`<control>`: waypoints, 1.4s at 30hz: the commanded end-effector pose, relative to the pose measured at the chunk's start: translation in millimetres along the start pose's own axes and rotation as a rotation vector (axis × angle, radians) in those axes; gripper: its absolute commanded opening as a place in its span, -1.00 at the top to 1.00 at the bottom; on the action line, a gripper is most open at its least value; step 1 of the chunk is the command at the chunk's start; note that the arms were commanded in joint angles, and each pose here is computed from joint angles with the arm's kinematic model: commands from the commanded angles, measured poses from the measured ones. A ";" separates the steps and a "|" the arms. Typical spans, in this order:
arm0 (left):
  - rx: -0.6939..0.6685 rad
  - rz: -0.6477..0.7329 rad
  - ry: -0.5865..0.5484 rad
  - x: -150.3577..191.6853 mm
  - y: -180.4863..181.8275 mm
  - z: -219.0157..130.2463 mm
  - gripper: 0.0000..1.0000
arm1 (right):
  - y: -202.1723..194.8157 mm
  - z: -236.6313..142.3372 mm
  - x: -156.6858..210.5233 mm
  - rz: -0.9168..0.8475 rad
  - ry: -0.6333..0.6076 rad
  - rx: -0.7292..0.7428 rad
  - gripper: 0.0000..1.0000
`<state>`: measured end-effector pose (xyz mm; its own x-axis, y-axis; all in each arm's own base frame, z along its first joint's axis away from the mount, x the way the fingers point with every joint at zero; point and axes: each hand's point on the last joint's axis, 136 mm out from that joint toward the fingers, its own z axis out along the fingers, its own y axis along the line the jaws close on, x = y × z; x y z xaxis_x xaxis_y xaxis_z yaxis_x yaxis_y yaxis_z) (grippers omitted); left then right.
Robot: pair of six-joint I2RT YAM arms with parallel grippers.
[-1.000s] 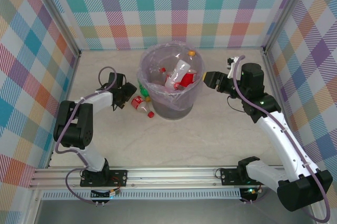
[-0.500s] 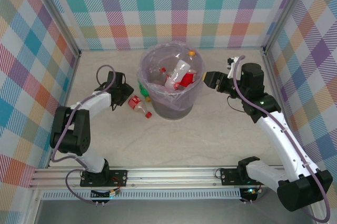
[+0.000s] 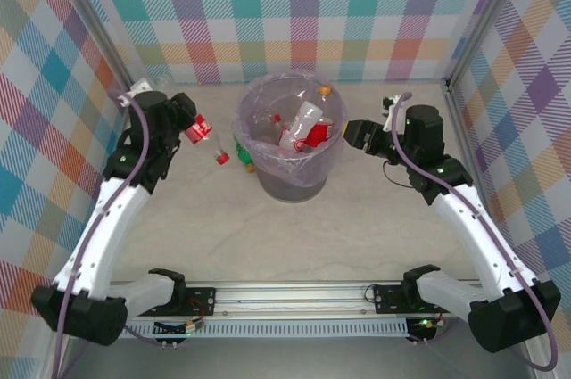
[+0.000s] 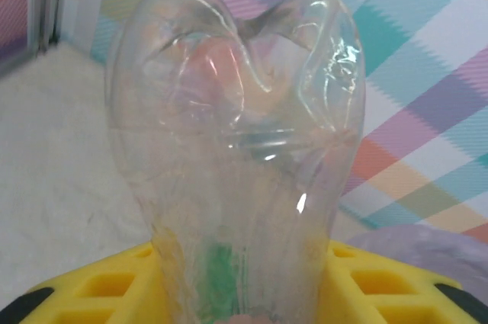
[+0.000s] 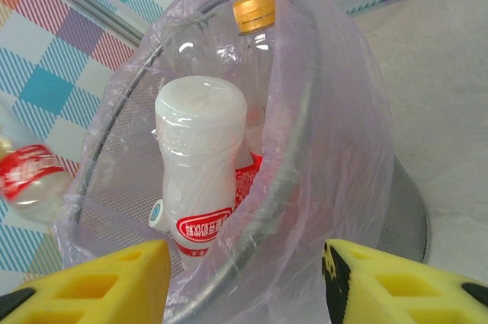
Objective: Put the plastic bottles in the bin
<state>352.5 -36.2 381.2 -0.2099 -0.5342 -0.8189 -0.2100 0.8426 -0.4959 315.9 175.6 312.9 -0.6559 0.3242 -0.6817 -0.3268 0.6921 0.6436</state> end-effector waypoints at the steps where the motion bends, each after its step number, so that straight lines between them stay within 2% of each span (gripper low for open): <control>1: 0.062 0.125 -0.102 -36.4 -21.7 -36.8 0.23 | 12.3 4.7 -16.2 -0.010 -0.040 -0.050 -0.11; 3: 0.154 0.148 -0.119 -46.3 -47.7 -51.2 0.29 | 12.3 11.6 -15.0 0.013 -0.026 -0.067 -0.11; 9: 0.411 0.210 -0.155 -55.9 -127.1 -73.0 0.63 | 14.7 20.4 -13.5 0.043 -0.016 -0.110 -0.08; 15: 0.572 0.325 -0.133 -29.9 -199.9 -66.1 0.76 | 14.0 20.7 -11.4 0.039 -0.007 -0.111 -0.06; 19: 0.610 0.411 -0.129 -8.2 -225.0 -57.2 0.87 | 15.1 17.9 -10.5 0.030 -0.008 -0.110 -0.06; 23: 0.641 0.460 -0.113 12.6 -237.1 -46.9 0.95 | 14.0 16.2 -10.8 0.021 -0.012 -0.101 -0.06; 30: 0.591 0.513 0.000 56.8 -230.8 -15.6 0.95 | 14.9 17.9 -10.6 0.015 -0.004 -0.108 -0.06; 35: 0.556 0.504 0.004 73.0 -222.1 -1.0 0.95 | 14.4 19.6 -11.2 0.013 -0.005 -0.107 -0.05; 42: 0.498 0.472 0.094 102.5 -208.4 17.1 0.93 | 13.4 22.2 -10.3 0.013 0.004 -0.109 -0.05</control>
<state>390.5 -266.5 399.9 -0.2468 -0.0467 -0.9680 0.4128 0.8986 -0.1486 333.8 193.3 309.6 -0.6845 0.3408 -0.6444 -0.3463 0.6259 0.6988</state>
